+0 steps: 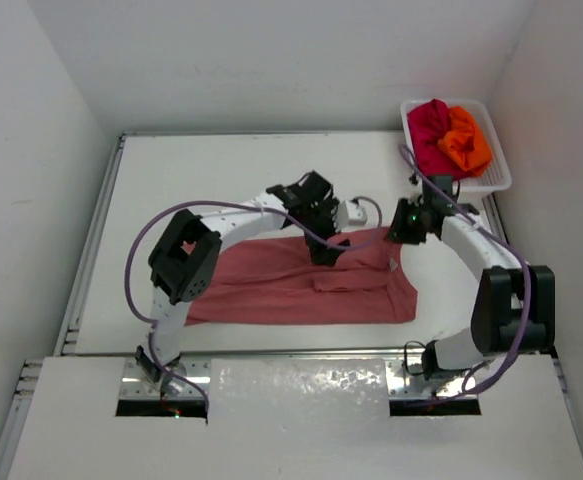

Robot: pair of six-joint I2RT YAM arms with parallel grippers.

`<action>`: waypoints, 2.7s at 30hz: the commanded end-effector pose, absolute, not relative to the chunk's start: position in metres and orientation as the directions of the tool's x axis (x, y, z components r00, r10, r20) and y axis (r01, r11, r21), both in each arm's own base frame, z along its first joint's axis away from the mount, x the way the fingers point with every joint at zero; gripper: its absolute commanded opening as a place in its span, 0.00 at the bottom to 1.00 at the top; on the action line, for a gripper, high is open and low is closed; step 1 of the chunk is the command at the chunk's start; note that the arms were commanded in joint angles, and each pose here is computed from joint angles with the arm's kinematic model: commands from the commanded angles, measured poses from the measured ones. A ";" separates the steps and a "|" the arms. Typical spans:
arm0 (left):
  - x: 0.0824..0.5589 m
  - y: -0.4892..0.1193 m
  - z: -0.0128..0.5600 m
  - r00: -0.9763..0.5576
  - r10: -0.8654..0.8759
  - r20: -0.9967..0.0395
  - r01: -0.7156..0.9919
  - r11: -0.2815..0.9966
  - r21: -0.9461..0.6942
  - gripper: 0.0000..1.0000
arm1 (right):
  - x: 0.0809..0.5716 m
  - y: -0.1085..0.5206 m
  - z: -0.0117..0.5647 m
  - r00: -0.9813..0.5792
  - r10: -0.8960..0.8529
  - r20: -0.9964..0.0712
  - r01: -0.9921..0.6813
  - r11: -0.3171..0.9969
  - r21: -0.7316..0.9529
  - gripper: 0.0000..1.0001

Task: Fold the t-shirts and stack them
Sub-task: Fold the other side of the tshirt into a rectangle, then rotate the tshirt 90 degrees

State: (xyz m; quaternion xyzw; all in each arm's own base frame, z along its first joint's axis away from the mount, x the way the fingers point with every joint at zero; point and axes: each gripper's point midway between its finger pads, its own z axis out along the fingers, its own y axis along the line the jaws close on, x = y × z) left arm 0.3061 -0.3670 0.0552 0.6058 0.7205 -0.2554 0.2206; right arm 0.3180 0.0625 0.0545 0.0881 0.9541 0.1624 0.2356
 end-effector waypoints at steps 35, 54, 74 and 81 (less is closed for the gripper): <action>0.347 0.077 0.016 -0.909 0.177 -0.377 0.151 0.984 0.097 0.69 | 0.239 0.011 -0.019 -0.867 0.461 -0.190 0.426 0.882 0.200 0.02; 0.339 0.100 0.061 -0.885 0.106 -0.454 0.091 0.994 0.054 0.72 | 0.549 0.070 0.006 -0.867 0.311 -0.390 0.243 0.946 0.215 0.00; 0.343 0.016 0.056 -0.849 0.290 -0.441 0.344 0.938 -0.046 0.72 | 0.671 0.082 0.003 -0.640 0.441 -0.630 0.136 0.871 0.472 0.00; 0.337 -0.037 0.048 -0.775 0.452 -0.442 0.530 0.846 -0.063 0.72 | 0.697 0.073 0.064 -0.449 0.485 -0.750 0.131 0.866 0.482 0.01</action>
